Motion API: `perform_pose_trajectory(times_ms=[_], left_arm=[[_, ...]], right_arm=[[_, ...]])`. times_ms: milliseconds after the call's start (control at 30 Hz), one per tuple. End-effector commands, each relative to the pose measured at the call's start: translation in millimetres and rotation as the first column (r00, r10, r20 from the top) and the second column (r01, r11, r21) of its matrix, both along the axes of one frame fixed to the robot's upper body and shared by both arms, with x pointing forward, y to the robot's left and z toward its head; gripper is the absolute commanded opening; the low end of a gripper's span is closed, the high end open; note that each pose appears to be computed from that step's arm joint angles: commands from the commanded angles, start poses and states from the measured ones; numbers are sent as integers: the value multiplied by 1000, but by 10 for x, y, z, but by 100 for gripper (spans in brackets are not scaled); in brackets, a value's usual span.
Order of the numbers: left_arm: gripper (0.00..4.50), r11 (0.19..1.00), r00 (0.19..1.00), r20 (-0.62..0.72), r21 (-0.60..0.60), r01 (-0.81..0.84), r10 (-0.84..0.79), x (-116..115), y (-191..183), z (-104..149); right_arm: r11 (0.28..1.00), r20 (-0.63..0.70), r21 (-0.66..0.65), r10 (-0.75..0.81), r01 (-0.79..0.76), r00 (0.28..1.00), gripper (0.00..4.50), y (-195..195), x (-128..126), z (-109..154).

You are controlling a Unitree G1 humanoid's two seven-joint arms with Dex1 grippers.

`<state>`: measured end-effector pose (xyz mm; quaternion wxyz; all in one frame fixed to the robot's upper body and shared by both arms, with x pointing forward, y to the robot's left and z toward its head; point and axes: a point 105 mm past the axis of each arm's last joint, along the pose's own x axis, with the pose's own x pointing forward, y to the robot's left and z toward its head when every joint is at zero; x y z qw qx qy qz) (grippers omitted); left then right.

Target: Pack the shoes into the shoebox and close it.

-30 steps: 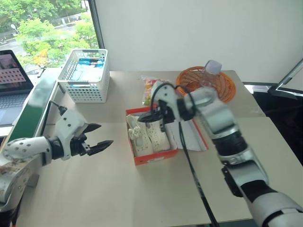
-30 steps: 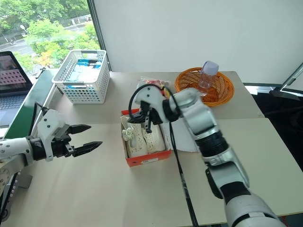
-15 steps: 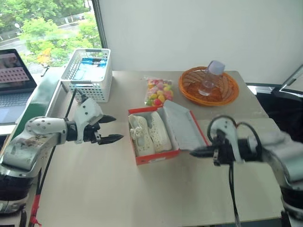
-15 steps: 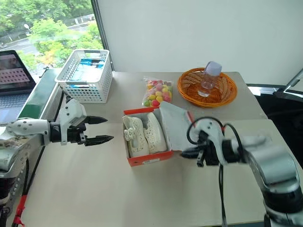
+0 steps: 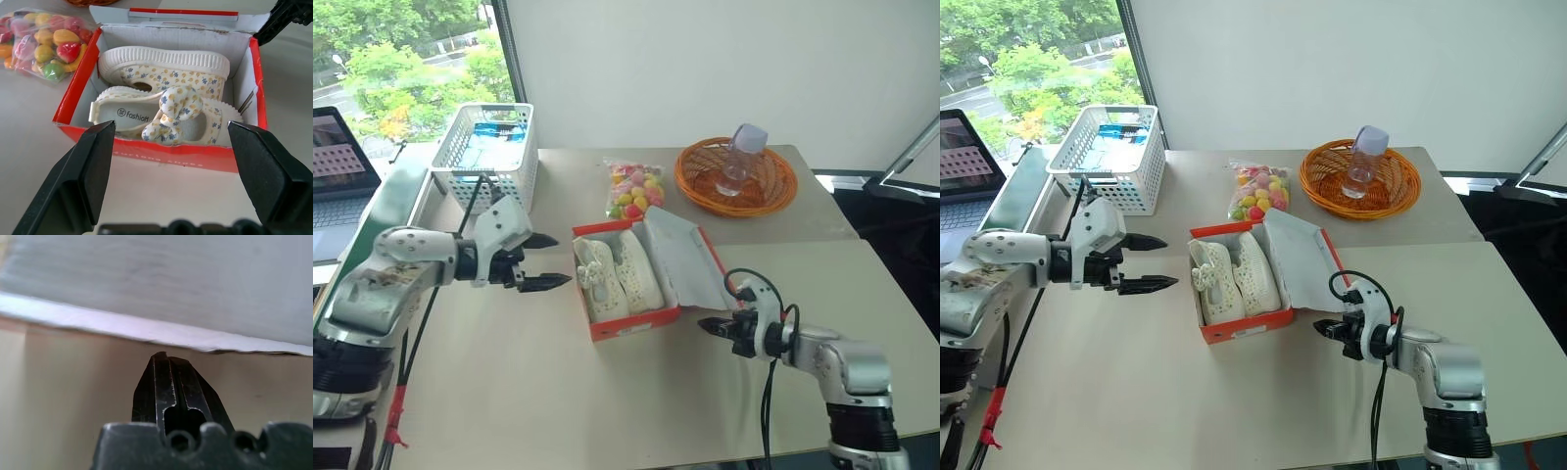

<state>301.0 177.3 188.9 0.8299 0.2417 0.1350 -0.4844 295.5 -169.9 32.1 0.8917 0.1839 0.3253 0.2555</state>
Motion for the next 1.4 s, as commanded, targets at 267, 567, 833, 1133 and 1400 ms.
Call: perform_pose_trajectory(times_ms=[267,567,833,1133,1400], left_arm=[[386,1000,998,59,11,-17,16,-55,53,167],[386,1000,998,64,15,-18,17,-18,80,187],[386,1000,997,66,13,-28,27,-44,72,157],[386,998,996,62,0,-69,68,-116,106,113],[386,990,988,73,5,-138,137,-188,209,105]], right_arm=[[524,-107,723,-560,451,822,4,-714,155,-68],[568,-30,751,-478,335,878,4,-556,-69,-96],[650,222,757,-350,65,910,4,-299,217,744],[712,349,697,-233,-85,908,4,-49,421,1313],[791,431,521,79,-320,899,4,591,408,1614]])
